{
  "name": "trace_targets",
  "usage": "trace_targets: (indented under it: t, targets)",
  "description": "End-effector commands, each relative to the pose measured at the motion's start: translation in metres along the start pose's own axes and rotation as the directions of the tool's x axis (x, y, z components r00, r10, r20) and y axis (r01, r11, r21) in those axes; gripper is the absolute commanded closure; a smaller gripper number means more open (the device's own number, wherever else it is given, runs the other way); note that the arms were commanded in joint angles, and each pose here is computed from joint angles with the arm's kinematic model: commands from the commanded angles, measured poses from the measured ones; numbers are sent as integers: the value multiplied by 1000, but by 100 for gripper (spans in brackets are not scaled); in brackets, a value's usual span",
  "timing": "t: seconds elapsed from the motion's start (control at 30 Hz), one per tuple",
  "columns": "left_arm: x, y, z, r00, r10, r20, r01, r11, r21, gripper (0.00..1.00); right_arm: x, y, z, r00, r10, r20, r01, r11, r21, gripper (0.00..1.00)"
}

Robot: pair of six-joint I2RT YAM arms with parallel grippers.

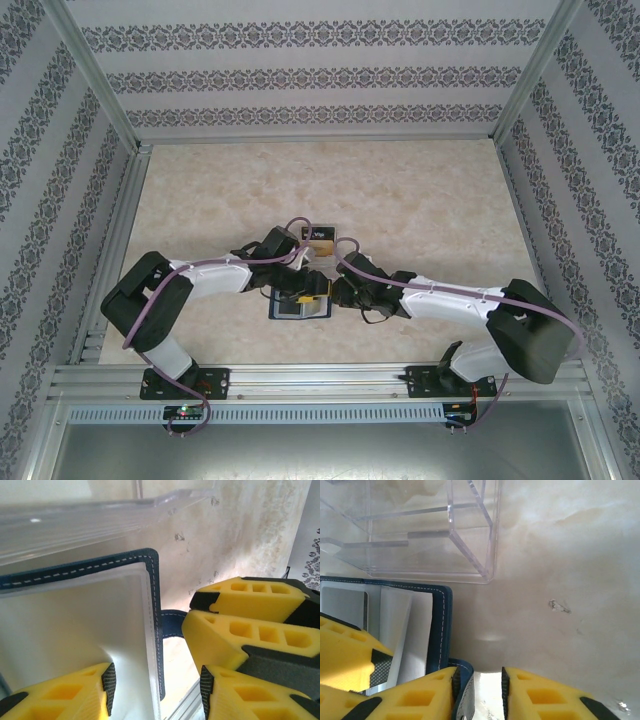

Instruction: Take the credit cards out of the card holder

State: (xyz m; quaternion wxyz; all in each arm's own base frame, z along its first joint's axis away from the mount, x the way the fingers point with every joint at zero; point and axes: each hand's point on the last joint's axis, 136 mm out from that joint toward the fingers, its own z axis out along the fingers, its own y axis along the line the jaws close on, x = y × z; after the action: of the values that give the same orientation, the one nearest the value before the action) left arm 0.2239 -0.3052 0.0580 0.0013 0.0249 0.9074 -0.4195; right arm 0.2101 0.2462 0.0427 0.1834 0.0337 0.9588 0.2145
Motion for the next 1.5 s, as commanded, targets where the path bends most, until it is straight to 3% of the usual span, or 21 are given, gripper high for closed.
trace_targets:
  t: [0.0, 0.2, 0.4, 0.67, 0.87, 1.13, 1.2, 1.4, 1.47]
  targets:
    - [0, -10, -7, 998, 55, 14, -55, 998, -12, 50, -3, 6, -3, 1000, 25, 10, -24, 999, -44, 67]
    - [1, -5, 1, 999, 35, -11, -35, 999, -9, 51, -5, 21, 1, 999, 34, -15, -36, 991, -130, 57]
    - [0, -3, 4, 1000, 29, -13, -29, 1000, -10, 62, -1, 5, 3, 997, 82, -11, -82, 993, -89, 58]
    - [-5, -2, 8, 1000, 15, -19, -16, 1000, -24, 62, 10, -8, -15, 994, 111, 18, -107, 983, -149, 55]
    - [-6, 1, 14, 999, -3, -32, 2, 1000, -29, 61, 15, 15, -23, 998, 50, 31, -42, 971, -237, 43]
    - [-6, 6, 17, 999, -22, -44, 20, 999, -48, 61, 29, 41, -2, 998, -20, -52, 5, 966, -259, 39]
    - [-6, 6, 16, 999, -23, -43, 21, 998, -51, 61, 32, 40, 5, 997, -25, -71, 7, 971, -240, 41]
    - [-8, 2, 5, 1000, -3, -21, 1, 997, -73, 61, 38, 21, 17, 996, -9, -90, -5, 988, -153, 67]
    - [-11, 1, -3, 1000, 2, -2, -2, 996, -92, 61, 40, 16, 18, 996, -13, -94, 1, 992, -130, 68]
